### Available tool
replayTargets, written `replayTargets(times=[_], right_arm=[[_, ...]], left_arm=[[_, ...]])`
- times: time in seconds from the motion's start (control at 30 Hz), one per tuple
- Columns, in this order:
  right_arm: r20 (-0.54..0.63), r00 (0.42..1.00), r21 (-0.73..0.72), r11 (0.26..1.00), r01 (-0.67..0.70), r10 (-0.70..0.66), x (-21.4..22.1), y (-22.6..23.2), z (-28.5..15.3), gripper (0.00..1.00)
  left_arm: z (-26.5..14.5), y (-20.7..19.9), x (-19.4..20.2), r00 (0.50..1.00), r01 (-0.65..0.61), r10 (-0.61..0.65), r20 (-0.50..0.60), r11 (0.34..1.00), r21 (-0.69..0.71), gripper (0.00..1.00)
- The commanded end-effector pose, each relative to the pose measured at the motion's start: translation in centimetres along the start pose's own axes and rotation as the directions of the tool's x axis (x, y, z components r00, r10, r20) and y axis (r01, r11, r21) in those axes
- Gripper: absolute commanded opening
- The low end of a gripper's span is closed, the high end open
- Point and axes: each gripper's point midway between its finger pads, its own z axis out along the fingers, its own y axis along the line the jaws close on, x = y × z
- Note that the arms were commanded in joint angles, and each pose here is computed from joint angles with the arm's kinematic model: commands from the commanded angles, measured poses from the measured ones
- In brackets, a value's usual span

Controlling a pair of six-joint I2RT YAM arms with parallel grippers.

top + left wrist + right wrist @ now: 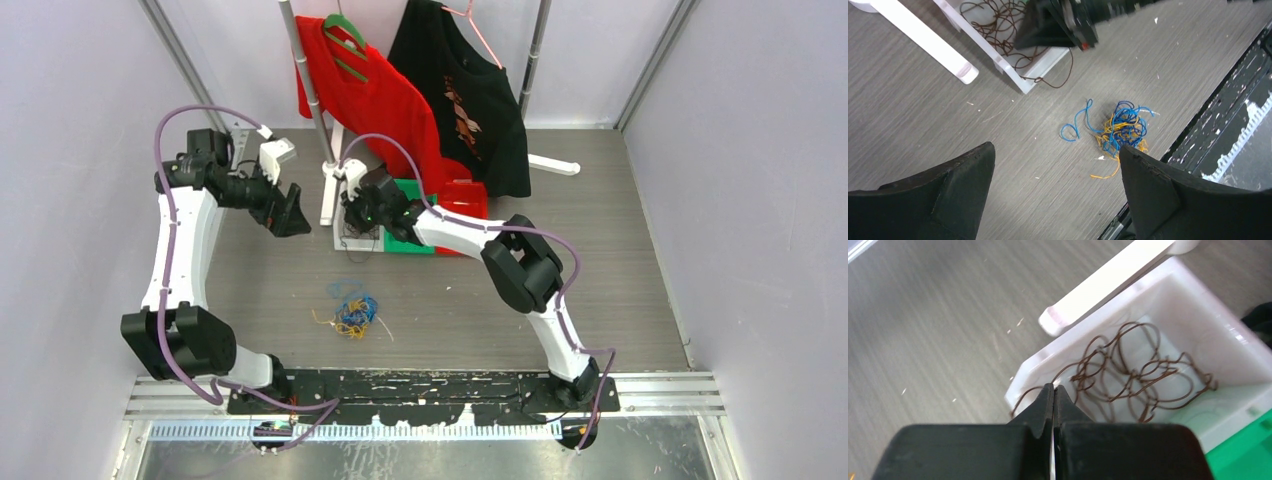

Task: Untangle the cables

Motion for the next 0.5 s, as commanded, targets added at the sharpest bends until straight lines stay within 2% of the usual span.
replayTargets(times=[0.0,0.1,0.17,0.33,0.47], right_arm=[[0.090,0.996,0.049,0.998,-0.033,0.028,-3.7,-2.4,0.6,0.02],[0.091,0.996,-0.038,0.999,-0.012,0.015,-3.9,-0.9,-0.8,0.32],[0.089,0.996,-0.100,0.995,0.015,-0.006,-3.4,0.5,-1.8,0.44],[0.037,0.996,-0.147,0.985,0.089,-0.084,-1.2,2.9,-2.5,0.56],[-0.001,0.993,-0.160,0.981,0.114,-0.115,0.5,3.9,-1.6,0.58]], left_arm=[[0.2,-0.6,1.2,0.998,-0.054,0.054,-0.008,0.998,0.029,0.93],[0.5,-1.6,2.5,0.998,-0.051,0.054,-0.037,0.995,0.081,0.92],[0.6,-2.1,3.2,0.997,-0.053,0.059,-0.050,0.993,0.103,0.92],[1.1,-2.3,4.0,0.997,-0.033,0.040,-0.059,0.992,0.126,0.89],[1.1,-2.4,4.2,0.998,-0.023,0.030,-0.058,0.992,0.121,0.83]])
